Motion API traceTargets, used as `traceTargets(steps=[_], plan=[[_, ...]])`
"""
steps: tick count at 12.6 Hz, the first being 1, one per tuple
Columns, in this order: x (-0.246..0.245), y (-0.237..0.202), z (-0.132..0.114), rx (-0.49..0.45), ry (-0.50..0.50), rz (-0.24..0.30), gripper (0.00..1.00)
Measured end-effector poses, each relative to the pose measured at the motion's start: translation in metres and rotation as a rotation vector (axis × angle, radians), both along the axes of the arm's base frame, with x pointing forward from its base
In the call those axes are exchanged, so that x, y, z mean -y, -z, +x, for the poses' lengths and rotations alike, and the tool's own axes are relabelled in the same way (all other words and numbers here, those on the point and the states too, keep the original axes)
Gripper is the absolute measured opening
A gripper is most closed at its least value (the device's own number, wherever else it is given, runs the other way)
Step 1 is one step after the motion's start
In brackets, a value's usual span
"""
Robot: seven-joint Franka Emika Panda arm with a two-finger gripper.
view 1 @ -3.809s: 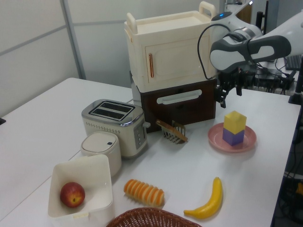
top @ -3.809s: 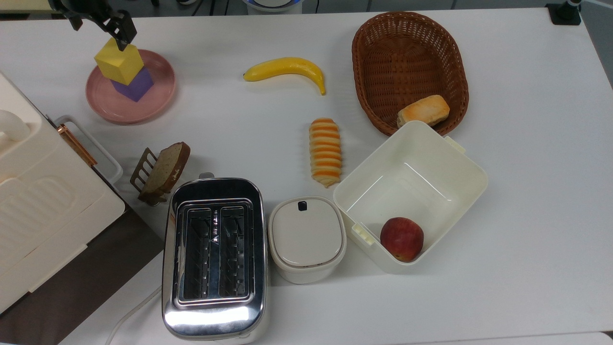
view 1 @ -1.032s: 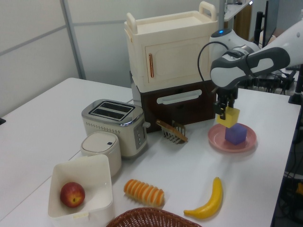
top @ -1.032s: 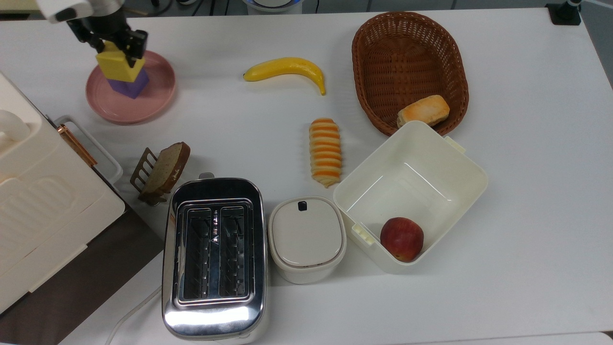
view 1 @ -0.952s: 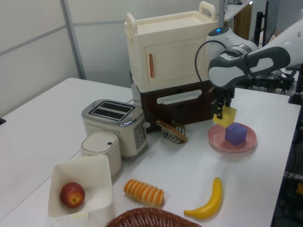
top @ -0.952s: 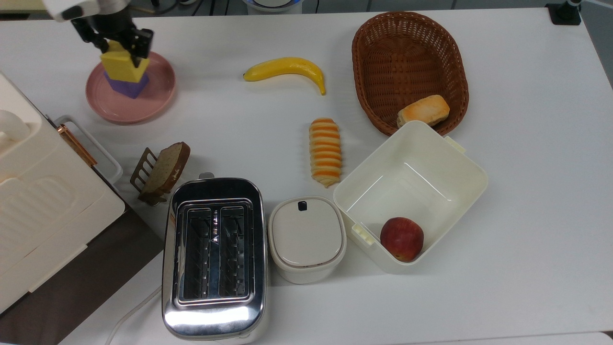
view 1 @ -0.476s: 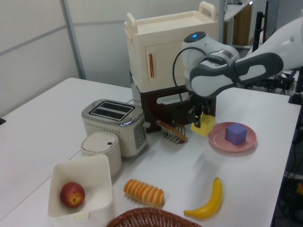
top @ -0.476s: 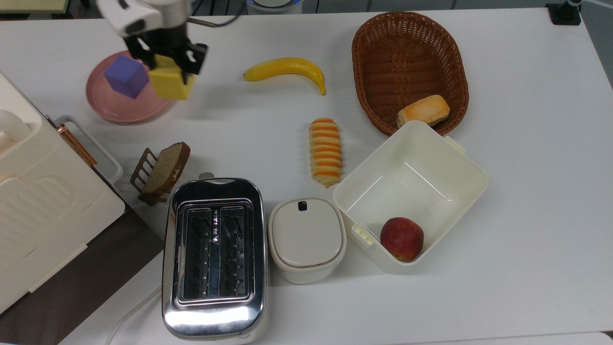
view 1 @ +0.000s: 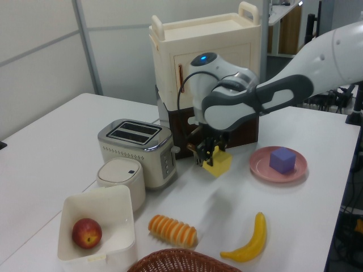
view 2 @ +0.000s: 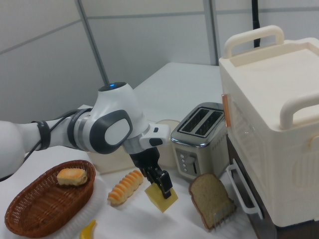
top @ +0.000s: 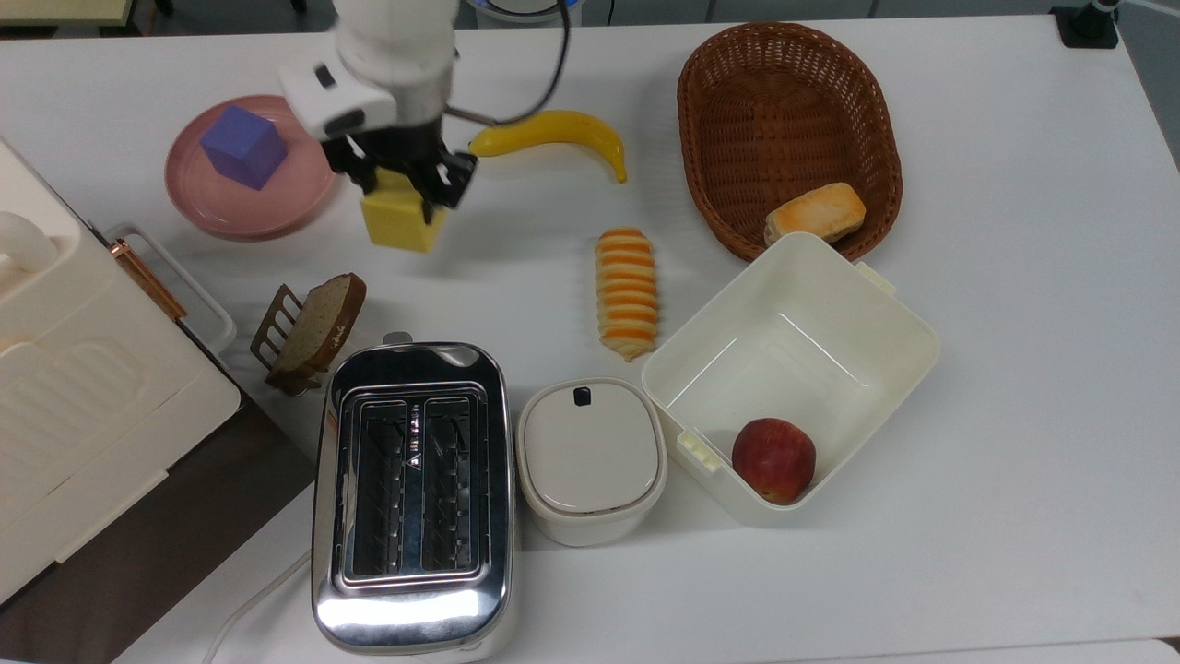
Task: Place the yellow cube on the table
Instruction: 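Carry the yellow cube off the plate toward the banana, then lower the yellow cube onto the table and open the gripper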
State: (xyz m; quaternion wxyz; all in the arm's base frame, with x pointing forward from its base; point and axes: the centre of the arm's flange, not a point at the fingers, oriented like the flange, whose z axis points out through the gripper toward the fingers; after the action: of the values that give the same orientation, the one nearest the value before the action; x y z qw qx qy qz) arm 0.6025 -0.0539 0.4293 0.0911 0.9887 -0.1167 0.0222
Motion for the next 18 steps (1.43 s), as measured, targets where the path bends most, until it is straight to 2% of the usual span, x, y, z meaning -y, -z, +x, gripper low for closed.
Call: traceTargets(steps=[4,11,13,14,16,17,18], plan=[[-0.009,0.017,0.017,-0.007,0.029,0.000,0.56],[-0.038,0.043,0.020,-0.050,0.026,-0.014,0.56],[-0.039,0.047,0.020,-0.059,0.023,-0.018,0.67],[-0.039,0.048,0.020,-0.061,0.023,-0.018,0.67],[-0.039,0.049,0.020,-0.064,0.022,-0.022,0.85],[-0.037,0.049,0.020,-0.069,0.015,-0.037,0.99],[-0.036,0.048,0.019,-0.073,0.008,-0.054,1.00]])
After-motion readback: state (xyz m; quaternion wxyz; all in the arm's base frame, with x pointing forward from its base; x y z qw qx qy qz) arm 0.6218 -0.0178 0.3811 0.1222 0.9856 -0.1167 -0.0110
